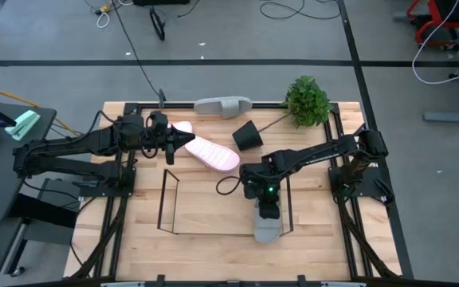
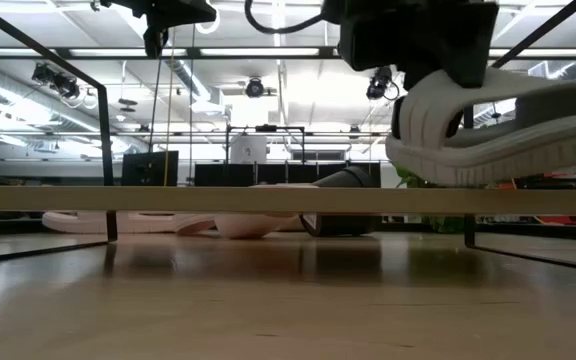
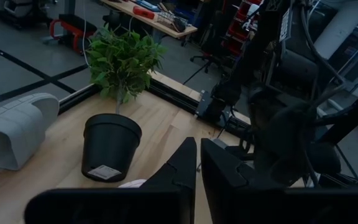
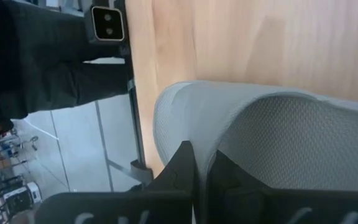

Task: Pick and place slides into the shelf
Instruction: Put the right gray slipper on the shelf, then align the gray slipper with the other gray slipper on the shelf

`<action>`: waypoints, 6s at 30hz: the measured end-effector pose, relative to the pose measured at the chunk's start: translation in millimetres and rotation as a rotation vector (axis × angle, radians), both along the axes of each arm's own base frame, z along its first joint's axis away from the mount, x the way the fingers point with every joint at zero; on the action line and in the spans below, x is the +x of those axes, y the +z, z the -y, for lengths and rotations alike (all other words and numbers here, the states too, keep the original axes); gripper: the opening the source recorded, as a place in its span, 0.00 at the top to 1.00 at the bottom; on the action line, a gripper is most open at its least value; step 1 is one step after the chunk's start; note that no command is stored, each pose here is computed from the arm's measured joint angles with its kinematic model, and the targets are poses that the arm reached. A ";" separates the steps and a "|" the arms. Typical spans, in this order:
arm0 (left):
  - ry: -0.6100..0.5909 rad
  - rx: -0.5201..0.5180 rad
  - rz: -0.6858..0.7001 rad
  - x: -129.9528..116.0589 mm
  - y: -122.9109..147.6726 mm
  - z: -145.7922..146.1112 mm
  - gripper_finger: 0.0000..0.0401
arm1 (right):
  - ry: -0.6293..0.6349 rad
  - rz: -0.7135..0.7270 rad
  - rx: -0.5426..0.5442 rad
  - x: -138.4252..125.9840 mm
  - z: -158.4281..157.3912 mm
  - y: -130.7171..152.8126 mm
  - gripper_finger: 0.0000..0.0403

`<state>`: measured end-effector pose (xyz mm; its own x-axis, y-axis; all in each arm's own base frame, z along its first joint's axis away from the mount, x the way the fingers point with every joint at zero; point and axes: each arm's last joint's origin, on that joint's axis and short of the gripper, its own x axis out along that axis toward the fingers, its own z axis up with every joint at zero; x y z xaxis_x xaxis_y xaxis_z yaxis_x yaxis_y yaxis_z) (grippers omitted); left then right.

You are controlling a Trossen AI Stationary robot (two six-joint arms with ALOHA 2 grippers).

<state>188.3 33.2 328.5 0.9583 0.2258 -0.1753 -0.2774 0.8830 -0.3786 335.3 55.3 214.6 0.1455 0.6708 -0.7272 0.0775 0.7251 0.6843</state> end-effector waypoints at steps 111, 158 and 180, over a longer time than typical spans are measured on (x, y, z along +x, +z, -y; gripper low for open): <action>-0.001 -0.001 -0.044 -0.9 -4.0 0.2 0.92 | -0.667 0.525 -0.409 -52.2 105.6 128.0 0.38; 0.452 0.086 -0.003 -22.1 3.2 -61.5 0.93 | -0.672 0.492 -0.574 12.6 352.6 124.0 0.38; 0.361 0.182 -0.047 -29.9 3.1 -75.0 0.95 | -0.858 0.039 -0.720 16.1 369.5 83.9 0.42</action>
